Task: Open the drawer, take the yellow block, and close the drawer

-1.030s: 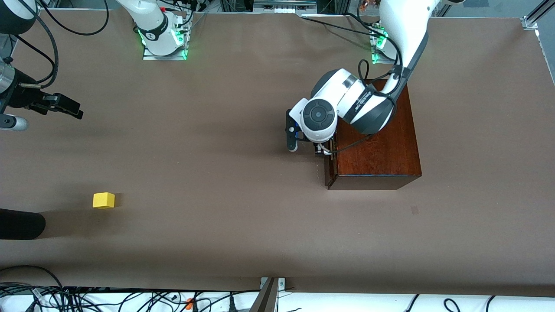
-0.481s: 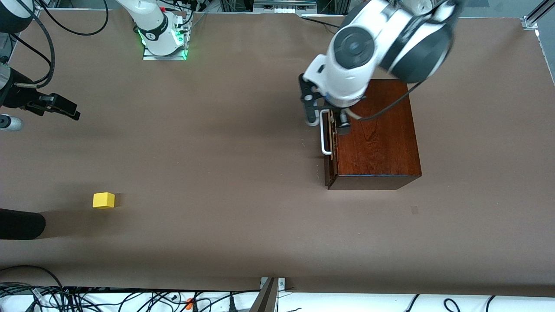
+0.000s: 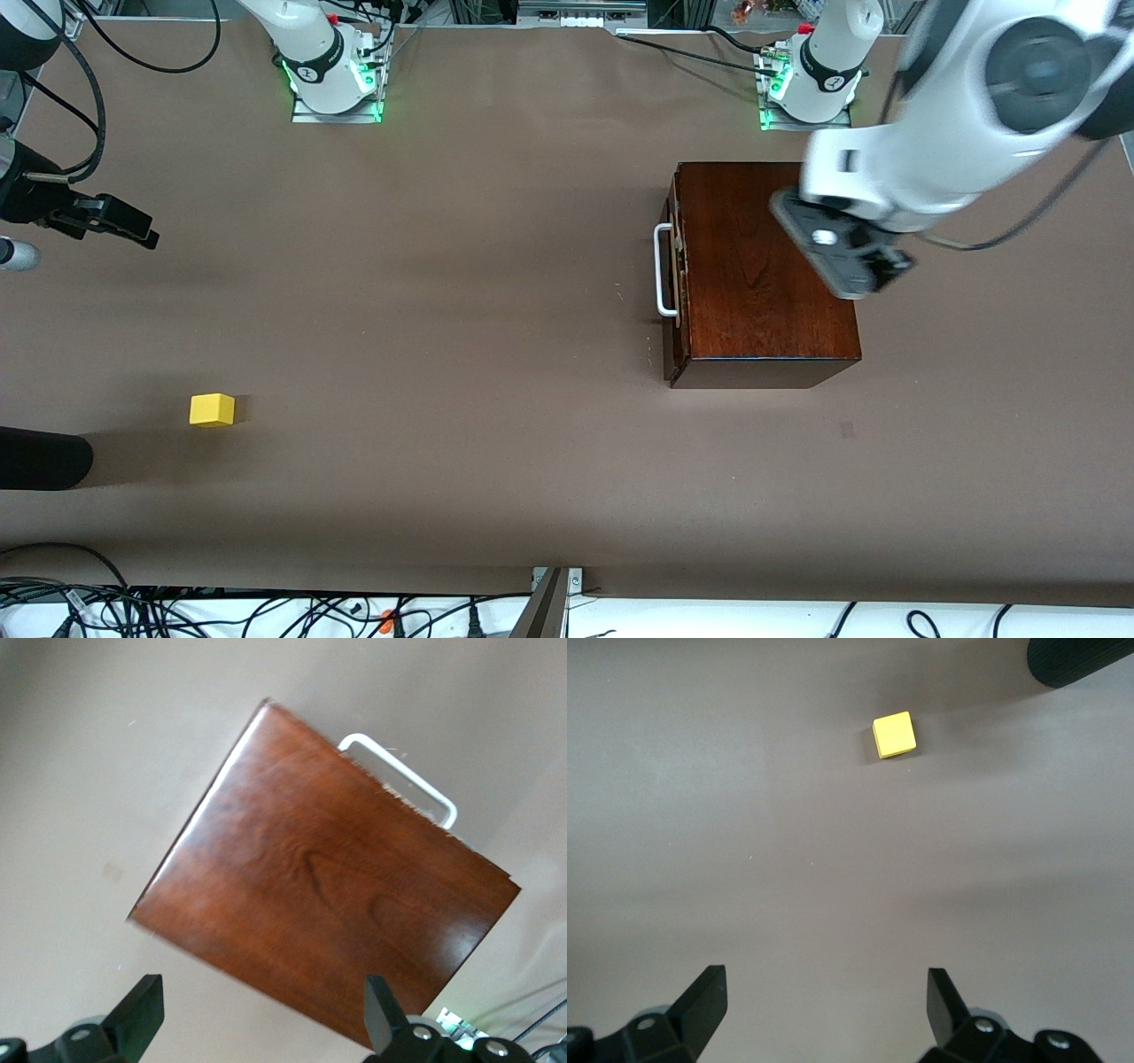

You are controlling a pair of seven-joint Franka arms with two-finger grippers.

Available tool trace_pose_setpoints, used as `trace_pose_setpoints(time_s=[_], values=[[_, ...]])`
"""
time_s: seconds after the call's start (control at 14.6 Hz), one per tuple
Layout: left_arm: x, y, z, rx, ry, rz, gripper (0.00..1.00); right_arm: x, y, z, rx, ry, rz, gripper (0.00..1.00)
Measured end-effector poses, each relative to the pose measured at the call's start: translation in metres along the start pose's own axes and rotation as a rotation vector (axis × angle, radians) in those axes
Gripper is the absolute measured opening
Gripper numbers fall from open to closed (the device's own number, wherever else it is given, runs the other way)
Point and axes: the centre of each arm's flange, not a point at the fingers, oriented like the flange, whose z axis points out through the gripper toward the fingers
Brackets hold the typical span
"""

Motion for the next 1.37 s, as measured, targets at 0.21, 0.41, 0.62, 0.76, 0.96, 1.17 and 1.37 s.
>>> trace_pose_setpoints(time_s=[0.21,0.41,0.62,0.76,0.96,1.17,1.37], values=[[-0.035,-0.02,-0.016,0.015,0.007,-0.292,1.0,0.0,-0.003,0.0,0.0,-0.001,-0.013,1.0],[-0.072,-0.035,-0.02,0.022,0.015,-0.608,1.0,0.0,-0.003,0.0,0.0,0.0,-0.023,1.0],[-0.116,-0.06,-0.016,0.012,0.11,-0.765,1.0,0.0,-0.003,0.0,0.0,0.0,-0.024,1.0],[-0.133,-0.06,-0.014,0.004,0.128,-0.823,1.0,0.0,-0.003,-0.001,0.0,0.002,-0.024,1.0],[-0.131,-0.049,-0.012,0.003,0.127,-0.851,1.0,0.0,-0.003,-0.003,0.001,0.007,-0.024,1.0],[-0.124,-0.041,-0.009,-0.001,0.116,-0.842,1.0,0.0,-0.003,-0.004,0.001,0.007,-0.025,1.0],[-0.127,-0.039,-0.005,-0.015,0.08,-0.845,1.0,0.0,-0.003,-0.004,0.001,0.007,-0.025,1.0]])
